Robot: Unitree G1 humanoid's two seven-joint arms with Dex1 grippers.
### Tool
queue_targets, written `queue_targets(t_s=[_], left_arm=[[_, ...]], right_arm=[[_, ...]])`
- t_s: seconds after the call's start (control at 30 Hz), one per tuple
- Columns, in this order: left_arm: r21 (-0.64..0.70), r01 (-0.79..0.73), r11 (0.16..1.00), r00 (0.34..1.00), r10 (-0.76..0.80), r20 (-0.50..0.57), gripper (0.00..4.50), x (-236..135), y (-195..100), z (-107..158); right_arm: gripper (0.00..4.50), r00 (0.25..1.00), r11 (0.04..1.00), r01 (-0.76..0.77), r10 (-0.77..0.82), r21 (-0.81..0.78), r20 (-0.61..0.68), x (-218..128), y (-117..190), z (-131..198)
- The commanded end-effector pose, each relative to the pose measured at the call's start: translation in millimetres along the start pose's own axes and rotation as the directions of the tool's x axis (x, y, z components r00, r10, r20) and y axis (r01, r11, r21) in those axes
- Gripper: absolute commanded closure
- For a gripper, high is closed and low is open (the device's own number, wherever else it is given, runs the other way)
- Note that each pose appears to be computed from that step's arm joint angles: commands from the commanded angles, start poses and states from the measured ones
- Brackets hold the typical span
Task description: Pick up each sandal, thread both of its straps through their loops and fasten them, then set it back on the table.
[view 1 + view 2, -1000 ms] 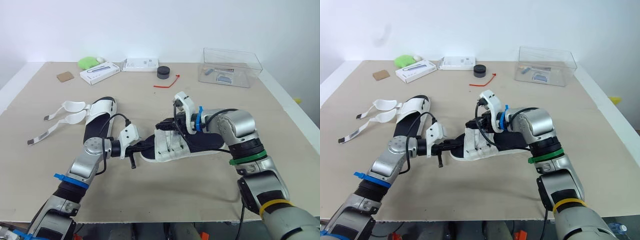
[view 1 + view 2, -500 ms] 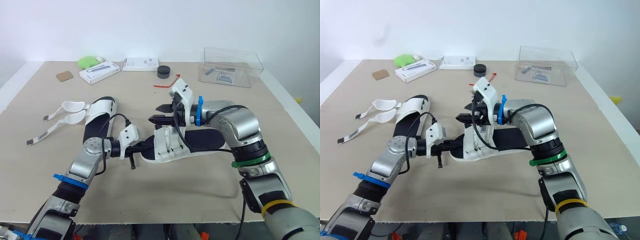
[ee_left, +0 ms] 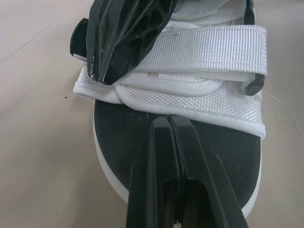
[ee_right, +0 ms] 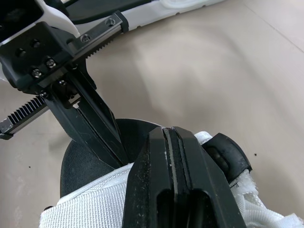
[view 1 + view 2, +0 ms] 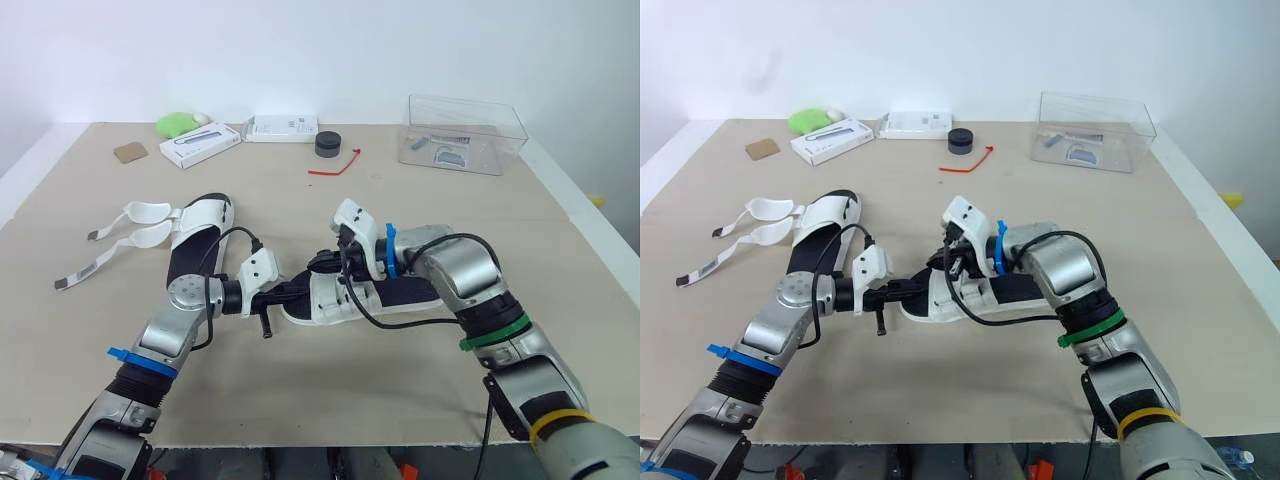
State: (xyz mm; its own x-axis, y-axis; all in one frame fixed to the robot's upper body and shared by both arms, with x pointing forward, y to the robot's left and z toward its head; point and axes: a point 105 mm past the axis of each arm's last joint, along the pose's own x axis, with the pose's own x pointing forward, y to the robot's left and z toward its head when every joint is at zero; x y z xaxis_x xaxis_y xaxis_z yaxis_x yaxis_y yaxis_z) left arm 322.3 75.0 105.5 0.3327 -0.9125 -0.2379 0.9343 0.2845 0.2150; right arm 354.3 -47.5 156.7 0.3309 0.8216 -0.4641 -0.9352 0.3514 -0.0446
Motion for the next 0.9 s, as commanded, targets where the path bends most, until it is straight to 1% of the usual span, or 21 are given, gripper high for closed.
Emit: queue_targets(t_s=[0.03, 0.1, 0.13, 0.17, 0.2, 0.23, 0.27, 0.3, 0.33, 0.37, 0.4, 0.47, 0.5, 0.53, 0.6, 0.7, 0.73, 0.8, 0.9], left_arm=[[-0.036, 0.021, 0.999, 0.999, -0.022, -0.039, 4.5, 0.6, -6.6, -12.6], [-0.038, 0.021, 0.999, 1.0, -0.022, -0.022, 4.5, 0.3, -6.4, -9.2], [-0.036, 0.023, 0.999, 1.0, -0.023, -0.009, 4.5, -0.3, -6.3, -6.5], [-0.036, 0.029, 0.999, 1.0, -0.029, 0.009, 4.5, -1.3, -6.8, -2.8], [-0.031, 0.036, 0.999, 0.999, -0.035, 0.023, 4.5, -2.0, -7.5, 0.3], [-0.021, 0.049, 0.999, 0.998, -0.048, 0.037, 4.5, -2.7, -9.0, 3.5], [-0.016, 0.067, 0.998, 0.996, -0.066, 0.057, 4.5, -3.5, -11.3, 7.4], [-0.013, 0.078, 0.997, 0.994, -0.077, 0.077, 4.5, -4.1, -12.8, 11.5], [-0.006, 0.079, 0.997, 0.992, -0.078, 0.1, 4.5, -4.5, -12.8, 16.5], [0.004, 0.069, 0.998, 0.99, -0.069, 0.123, 4.5, -5.0, -11.3, 21.6], [0.004, 0.059, 0.998, 0.987, -0.058, 0.149, 4.25, -6.5, -8.8, 27.1], [0.011, 0.043, 0.999, 0.982, -0.044, 0.185, 3.73, -10.3, -5.0, 34.8], [0.023, 0.044, 0.999, 0.98, -0.048, 0.195, 3.29, -12.3, -5.0, 37.3], [0.034, 0.048, 0.998, 0.979, -0.054, 0.199, 2.69, -13.9, -5.8, 38.6], [0.053, 0.057, 0.997, 0.976, -0.067, 0.205, 1.83, -17.2, -7.8, 40.9], [0.055, 0.068, 0.996, 0.971, -0.079, 0.224, 0.38, -23.9, -9.2, 47.8], [0.057, 0.077, 0.995, 0.969, -0.088, 0.229, 0.03, -27.4, -10.3, 50.7], [0.058, 0.106, 0.993, 0.966, -0.117, 0.229, 0.03, -34.9, -14.3, 54.1], [0.039, 0.149, 0.988, 0.963, -0.154, 0.219, 0.03, -48.8, -22.6, 53.8]], right_arm=[[4.46, 0.992, 0.996, 0.082, -0.079, -0.029, 0.094, -20.6, -15.3, 29.3], [3.85, 0.981, 0.991, 0.126, -0.119, -0.035, 0.155, -34.7, -22.5, 46.7], [3.56, 0.971, 0.986, 0.157, -0.142, -0.063, 0.191, -45.0, -26.8, 55.6], [3.02, 0.96, 0.97, 0.209, -0.179, -0.124, 0.215, -58.0, -33.4, 61.0], [2.64, 0.953, 0.952, 0.249, -0.209, -0.175, 0.219, -68.2, -39.1, 60.9], [2.05, 0.949, 0.935, 0.279, -0.234, -0.218, 0.21, -76.9, -44.6, 56.1], [1.64, 0.947, 0.922, 0.298, -0.253, -0.247, 0.197, -84.5, -49.8, 48.3], [1.4, 0.945, 0.914, 0.313, -0.272, -0.26, 0.18, -91.5, -55.4, 38.6], [0.89, 0.943, 0.91, 0.324, -0.29, -0.26, 0.161, -98.6, -60.8, 27.3], [0.5, 0.944, 0.909, 0.326, -0.298, -0.26, 0.144, -105.1, -64.4, 16.1], [0.0, 0.949, 0.913, 0.312, -0.29, -0.261, 0.121, -111.3, -65.4, 1.0], [0.0, 0.966, 0.934, 0.259, -0.247, -0.245, 0.08, -118.9, -61.9, -26.4], [0.0, 0.972, 0.945, 0.234, -0.227, -0.229, 0.06, -120.4, -59.9, -38.6], [0.0, 0.976, 0.951, 0.217, -0.213, -0.222, 0.044, -120.7, -58.6, -48.2], [0.0, 0.983, 0.958, 0.184, -0.185, -0.22, 0.015, -119.6, -55.9, -63.7], [0.0, 0.991, 0.97, 0.133, -0.133, -0.204, 0.014, -115.7, -50.2, -73.1], [0.0, 0.993, 0.974, 0.119, -0.116, -0.194, 0.027, -113.4, -48.0, -72.5], [0.0, 0.996, 0.985, 0.072, -0.064, -0.159, 0.059, -106.1, -40.5, -66.7], [0.0, 0.992, 0.986, 0.037, -0.017, -0.165, 0.125, -85.3, -31.4, -49.7]])
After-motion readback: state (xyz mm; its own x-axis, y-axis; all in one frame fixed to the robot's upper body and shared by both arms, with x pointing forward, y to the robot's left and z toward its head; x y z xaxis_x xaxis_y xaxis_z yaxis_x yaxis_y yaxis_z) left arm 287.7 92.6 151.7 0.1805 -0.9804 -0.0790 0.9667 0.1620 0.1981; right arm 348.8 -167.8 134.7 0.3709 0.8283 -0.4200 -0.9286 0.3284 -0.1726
